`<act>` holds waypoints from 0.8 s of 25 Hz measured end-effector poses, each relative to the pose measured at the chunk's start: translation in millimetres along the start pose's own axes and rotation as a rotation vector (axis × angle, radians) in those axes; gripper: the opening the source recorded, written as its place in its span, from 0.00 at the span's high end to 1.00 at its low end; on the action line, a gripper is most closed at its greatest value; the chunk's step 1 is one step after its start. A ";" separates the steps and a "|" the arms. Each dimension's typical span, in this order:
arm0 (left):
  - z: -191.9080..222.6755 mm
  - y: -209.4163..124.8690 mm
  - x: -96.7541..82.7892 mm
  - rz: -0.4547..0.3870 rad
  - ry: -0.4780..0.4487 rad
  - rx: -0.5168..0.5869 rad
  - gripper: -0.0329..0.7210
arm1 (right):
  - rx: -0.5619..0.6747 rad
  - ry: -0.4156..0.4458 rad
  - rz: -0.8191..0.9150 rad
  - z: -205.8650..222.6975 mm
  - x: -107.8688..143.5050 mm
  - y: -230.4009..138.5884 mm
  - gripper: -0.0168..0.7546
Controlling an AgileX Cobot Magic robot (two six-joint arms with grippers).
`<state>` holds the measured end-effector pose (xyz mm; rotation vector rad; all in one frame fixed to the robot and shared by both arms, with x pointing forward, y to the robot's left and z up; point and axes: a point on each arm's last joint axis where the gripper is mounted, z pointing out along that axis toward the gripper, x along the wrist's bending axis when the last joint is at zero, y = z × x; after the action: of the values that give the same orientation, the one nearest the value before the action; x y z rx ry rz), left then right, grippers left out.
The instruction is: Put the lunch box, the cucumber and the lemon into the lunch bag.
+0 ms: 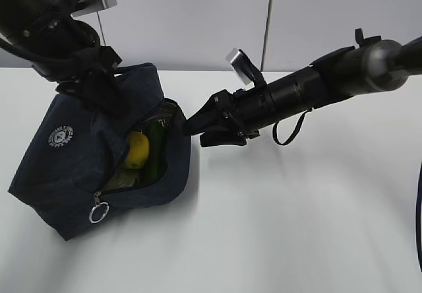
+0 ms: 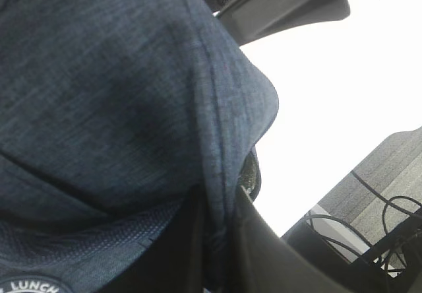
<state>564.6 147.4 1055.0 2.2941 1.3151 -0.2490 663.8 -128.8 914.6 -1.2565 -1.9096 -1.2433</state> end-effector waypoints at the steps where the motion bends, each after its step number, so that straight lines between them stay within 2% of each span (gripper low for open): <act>1: 0.0 0.0 0.0 0.000 0.000 0.000 0.94 | 0.004 -0.001 0.005 1.2 -2.3 -1.1 0.30; 12: 0.0 -0.1 0.0 0.000 0.000 0.001 0.94 | 0.010 -0.041 -0.007 20.7 1.1 -4.3 0.32; 17: 0.0 -0.1 0.0 0.000 0.000 0.001 0.94 | 0.019 -0.045 -0.016 27.9 4.3 -6.0 0.39; 20: 0.0 -0.2 -0.1 0.000 -0.001 0.002 0.94 | 0.017 -0.048 -0.016 28.1 4.2 -5.9 0.52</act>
<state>564.4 147.4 1054.9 2.2955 1.3151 -0.2514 658.1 -102.7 903.4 -1.2746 -1.9640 -1.2127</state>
